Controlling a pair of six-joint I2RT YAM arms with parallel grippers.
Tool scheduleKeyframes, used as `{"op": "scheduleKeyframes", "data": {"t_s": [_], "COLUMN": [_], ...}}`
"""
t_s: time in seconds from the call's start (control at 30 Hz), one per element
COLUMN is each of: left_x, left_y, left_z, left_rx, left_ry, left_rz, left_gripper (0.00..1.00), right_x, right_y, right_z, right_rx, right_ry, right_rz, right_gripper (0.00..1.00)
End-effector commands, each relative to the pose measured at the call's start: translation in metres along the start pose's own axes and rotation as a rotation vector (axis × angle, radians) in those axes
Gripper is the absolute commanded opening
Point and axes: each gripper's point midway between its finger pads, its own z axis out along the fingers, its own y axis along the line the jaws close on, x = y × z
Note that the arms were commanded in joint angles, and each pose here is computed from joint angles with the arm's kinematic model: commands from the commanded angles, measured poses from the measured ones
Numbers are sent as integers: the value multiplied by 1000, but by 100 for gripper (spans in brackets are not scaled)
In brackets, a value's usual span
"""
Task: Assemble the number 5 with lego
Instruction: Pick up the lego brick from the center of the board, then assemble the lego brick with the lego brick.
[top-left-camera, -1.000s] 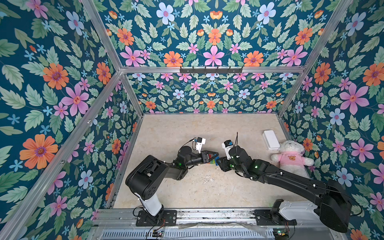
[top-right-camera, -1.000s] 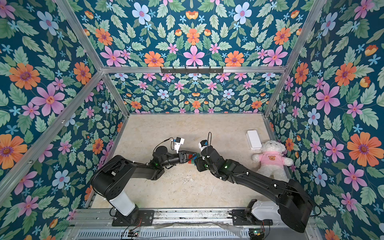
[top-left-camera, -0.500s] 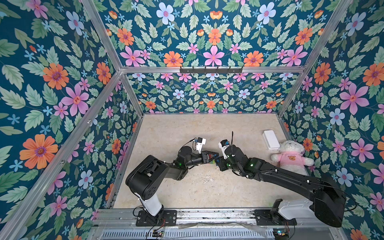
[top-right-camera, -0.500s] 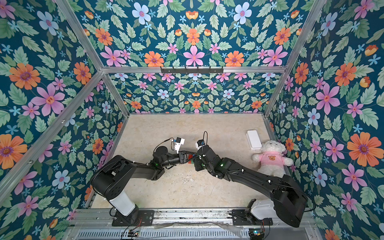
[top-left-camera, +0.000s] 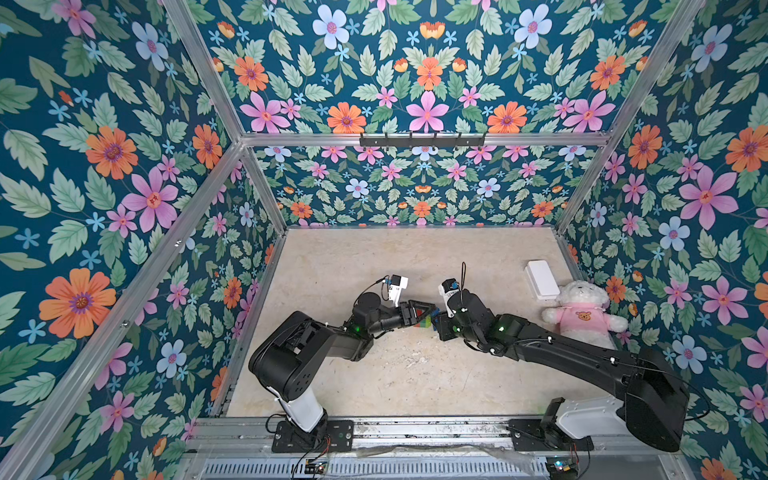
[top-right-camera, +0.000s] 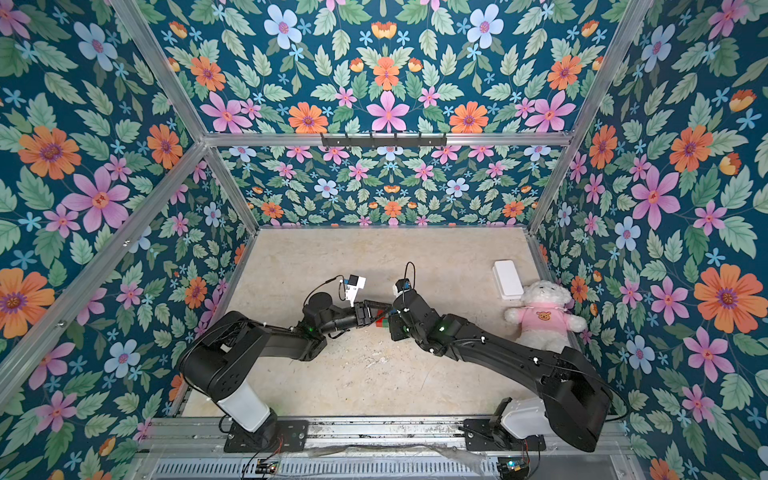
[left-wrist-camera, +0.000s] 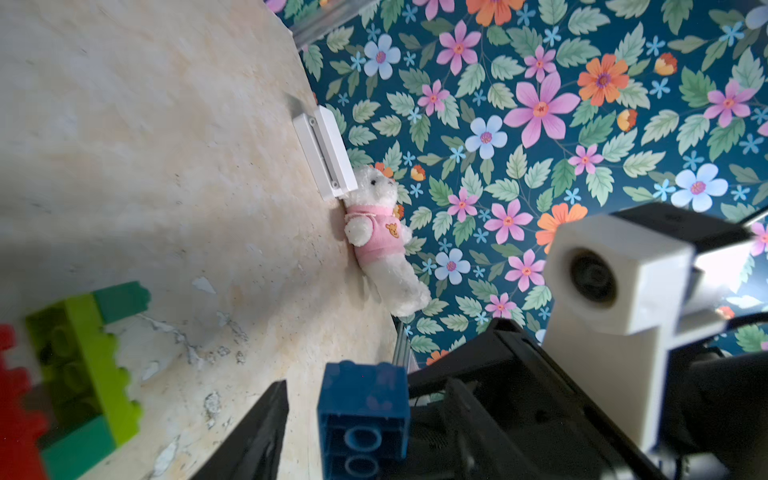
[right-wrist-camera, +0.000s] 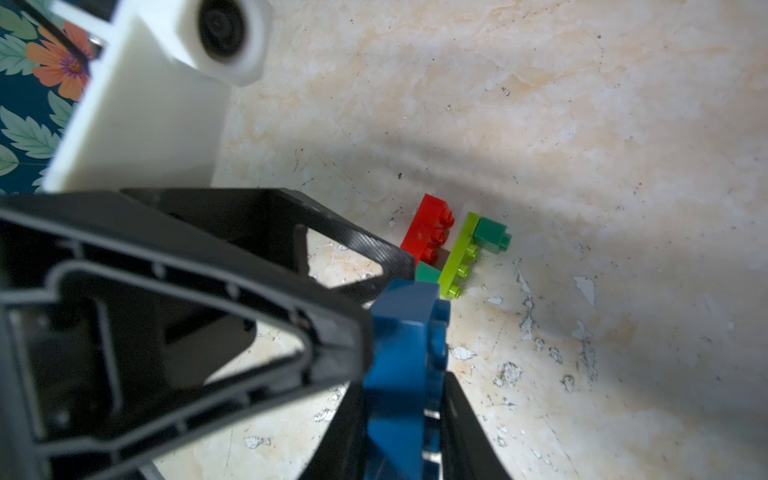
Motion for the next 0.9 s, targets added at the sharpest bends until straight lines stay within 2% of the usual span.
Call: {"op": "scheduleKeyframes", "data": {"t_s": [0.0, 0.27, 0.63, 0.87], "left_x": [-7, 0, -5, -13], "left_y": [10, 62, 97, 107], "left_z": [-8, -26, -26, -19], "left_rx": [-60, -346, -483, -508], "left_ry": [-33, -31, -46, -50], "left_rz": [19, 22, 19, 20], "left_gripper": [63, 57, 52, 51], "right_x": [4, 21, 20, 31], "right_y": [-17, -51, -66, -78], "right_z": [4, 31, 61, 77], "right_rx": [48, 110, 159, 218], "right_ry": [19, 92, 160, 242], "right_rz": [55, 108, 138, 158], "right_gripper": [19, 19, 19, 20]}}
